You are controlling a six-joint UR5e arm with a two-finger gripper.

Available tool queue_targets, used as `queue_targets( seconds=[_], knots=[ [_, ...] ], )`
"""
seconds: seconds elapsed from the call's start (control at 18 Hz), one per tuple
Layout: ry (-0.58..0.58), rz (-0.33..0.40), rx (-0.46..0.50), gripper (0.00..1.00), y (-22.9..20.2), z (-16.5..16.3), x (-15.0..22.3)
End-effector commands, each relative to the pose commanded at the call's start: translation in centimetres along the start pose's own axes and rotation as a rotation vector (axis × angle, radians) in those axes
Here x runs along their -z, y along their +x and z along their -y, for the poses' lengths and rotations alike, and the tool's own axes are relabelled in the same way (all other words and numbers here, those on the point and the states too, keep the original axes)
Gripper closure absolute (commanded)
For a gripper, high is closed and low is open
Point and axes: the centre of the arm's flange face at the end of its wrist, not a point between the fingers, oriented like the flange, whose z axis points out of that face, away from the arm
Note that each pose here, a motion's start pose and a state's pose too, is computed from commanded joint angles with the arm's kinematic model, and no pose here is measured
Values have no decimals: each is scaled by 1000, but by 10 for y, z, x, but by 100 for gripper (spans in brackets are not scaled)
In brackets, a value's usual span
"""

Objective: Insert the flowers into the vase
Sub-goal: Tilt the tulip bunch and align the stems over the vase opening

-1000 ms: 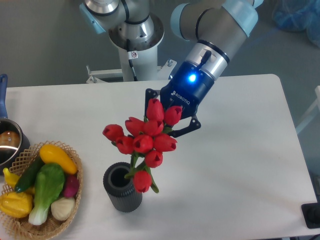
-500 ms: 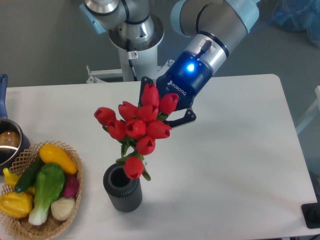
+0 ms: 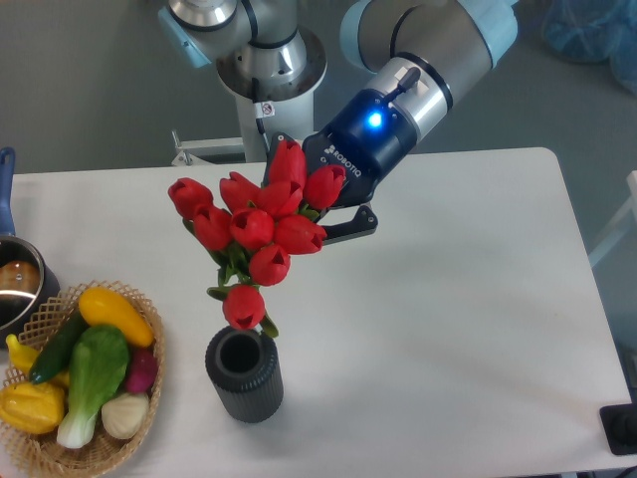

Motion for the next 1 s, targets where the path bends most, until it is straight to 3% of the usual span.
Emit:
queue_targets(
  seconds=[0.44, 1.0],
  knots=[
    [-4, -10, 10, 93, -24, -9, -10],
    [-11, -33, 18, 91, -24, -15, -24]
  ],
)
